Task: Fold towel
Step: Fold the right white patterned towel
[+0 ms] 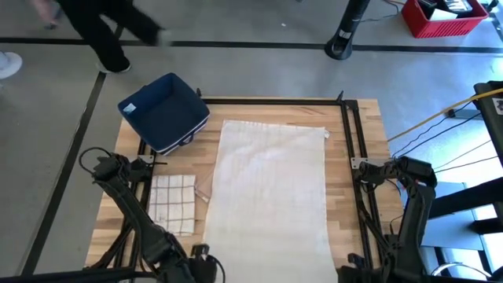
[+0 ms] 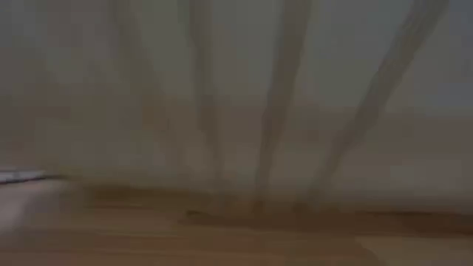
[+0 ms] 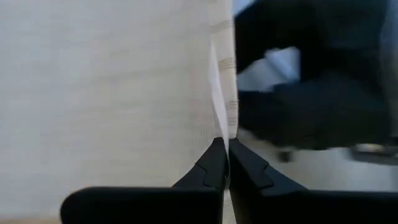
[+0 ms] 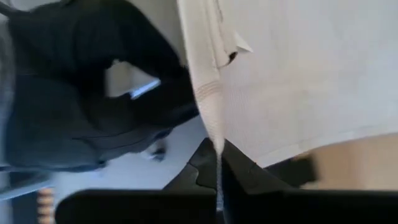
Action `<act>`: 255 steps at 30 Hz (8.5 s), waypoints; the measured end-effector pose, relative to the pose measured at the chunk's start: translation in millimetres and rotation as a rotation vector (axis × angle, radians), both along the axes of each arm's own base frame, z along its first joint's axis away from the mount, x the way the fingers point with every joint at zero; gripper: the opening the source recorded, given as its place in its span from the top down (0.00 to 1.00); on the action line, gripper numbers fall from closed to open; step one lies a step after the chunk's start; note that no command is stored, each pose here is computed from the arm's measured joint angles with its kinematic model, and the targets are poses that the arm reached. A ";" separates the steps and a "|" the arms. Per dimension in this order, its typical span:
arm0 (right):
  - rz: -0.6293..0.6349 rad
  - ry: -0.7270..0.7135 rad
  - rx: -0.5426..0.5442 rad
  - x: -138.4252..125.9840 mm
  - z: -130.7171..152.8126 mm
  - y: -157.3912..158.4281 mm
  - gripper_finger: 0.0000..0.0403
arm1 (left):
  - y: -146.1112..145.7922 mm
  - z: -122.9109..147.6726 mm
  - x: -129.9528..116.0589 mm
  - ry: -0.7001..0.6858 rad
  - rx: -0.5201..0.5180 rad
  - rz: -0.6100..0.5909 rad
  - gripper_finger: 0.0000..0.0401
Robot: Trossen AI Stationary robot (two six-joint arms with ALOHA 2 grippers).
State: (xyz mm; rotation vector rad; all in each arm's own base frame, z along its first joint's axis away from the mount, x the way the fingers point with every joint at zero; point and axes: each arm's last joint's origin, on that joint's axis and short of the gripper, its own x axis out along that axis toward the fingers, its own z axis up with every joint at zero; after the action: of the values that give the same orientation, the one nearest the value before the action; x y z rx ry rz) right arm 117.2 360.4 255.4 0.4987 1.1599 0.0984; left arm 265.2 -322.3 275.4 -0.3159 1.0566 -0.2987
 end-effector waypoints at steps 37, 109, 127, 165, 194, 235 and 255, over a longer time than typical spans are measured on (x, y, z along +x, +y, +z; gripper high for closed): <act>-0.573 0.051 -0.990 24.4 -42.5 -223.1 0.99 | 236.7 10.4 64.1 0.184 1.115 0.249 1.00; -1.209 0.043 -1.067 -4.3 -124.4 -383.3 0.99 | 466.9 -93.0 78.5 -0.115 0.995 0.624 1.00; -1.301 0.141 -1.029 3.2 -126.8 -410.7 0.62 | 500.5 -103.6 64.5 -0.038 0.935 0.801 0.69; -0.287 -0.088 -0.499 83.3 -140.8 -351.3 0.57 | 325.0 -142.1 -17.3 0.364 0.382 0.458 0.64; -0.246 -0.171 -0.502 88.3 -81.9 -350.7 0.57 | 316.2 -41.1 -6.3 0.014 0.372 0.586 0.64; -0.042 -0.167 -0.674 83.6 -11.8 -336.0 0.57 | 359.9 -25.2 12.6 -0.110 0.447 0.456 0.64; -0.230 0.002 -0.564 56.3 -63.1 -434.7 0.57 | 454.8 -135.1 10.7 0.248 0.345 0.323 0.70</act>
State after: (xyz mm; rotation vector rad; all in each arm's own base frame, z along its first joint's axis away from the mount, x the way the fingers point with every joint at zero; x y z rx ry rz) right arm 173.4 -74.3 192.3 0.1261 1.0663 -0.4188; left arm 275.9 132.5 140.4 -0.2104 1.2566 0.2172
